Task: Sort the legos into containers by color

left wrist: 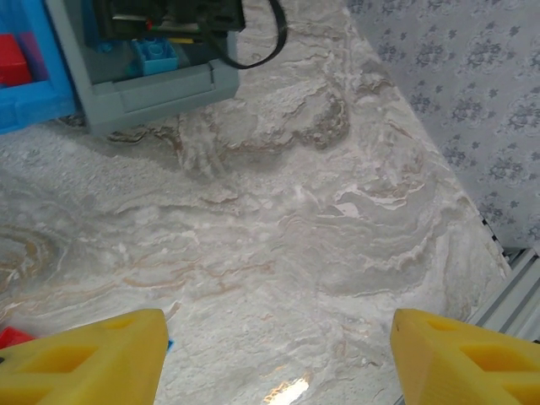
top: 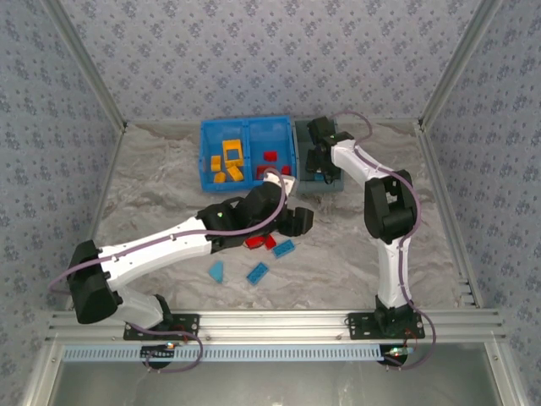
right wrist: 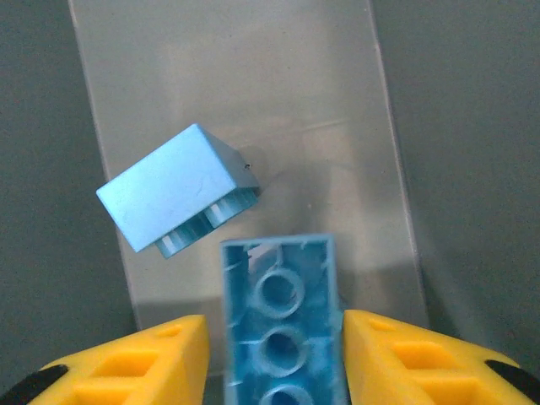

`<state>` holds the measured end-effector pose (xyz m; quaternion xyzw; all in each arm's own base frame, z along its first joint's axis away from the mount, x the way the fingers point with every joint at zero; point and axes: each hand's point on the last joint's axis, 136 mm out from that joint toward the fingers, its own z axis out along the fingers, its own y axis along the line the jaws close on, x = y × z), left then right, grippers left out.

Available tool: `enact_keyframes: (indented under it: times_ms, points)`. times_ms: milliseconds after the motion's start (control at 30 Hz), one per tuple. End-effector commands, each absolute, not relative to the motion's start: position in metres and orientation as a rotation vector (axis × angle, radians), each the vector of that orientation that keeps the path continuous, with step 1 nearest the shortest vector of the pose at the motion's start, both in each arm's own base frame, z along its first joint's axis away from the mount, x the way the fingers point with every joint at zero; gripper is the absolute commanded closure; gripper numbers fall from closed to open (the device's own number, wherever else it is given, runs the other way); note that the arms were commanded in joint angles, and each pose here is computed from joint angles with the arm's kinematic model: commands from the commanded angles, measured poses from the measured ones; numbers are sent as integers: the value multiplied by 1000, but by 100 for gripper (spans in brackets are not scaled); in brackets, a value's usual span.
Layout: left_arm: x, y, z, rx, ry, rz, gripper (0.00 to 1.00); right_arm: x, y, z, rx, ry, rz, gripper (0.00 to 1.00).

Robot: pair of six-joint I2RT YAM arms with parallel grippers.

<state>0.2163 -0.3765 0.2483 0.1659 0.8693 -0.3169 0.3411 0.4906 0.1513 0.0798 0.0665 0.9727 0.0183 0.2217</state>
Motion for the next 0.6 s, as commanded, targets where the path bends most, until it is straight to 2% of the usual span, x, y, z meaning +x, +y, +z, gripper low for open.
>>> enact_keyframes:
  times_ms: [0, 167, 300, 500, 567]
  points:
    - [217, -375, 261, 441, 2236, -760, 29, 491, 153, 102, 167, 2662, 55, 48]
    - [224, -346, 259, 317, 2273, -646, 29, 485, 153, 151, 161, 2563, 82, 48]
    - [234, -307, 243, 195, 2357, -519, 29, 463, 151, 212, 142, 2416, 102, 49]
    - [249, -236, 193, -144, 2546, -385, 31, 386, 156, 272, 31, 2185, 168, 49]
    - [253, -224, 176, -281, 2588, -406, 34, 349, 169, 261, -71, 2161, 214, 49]
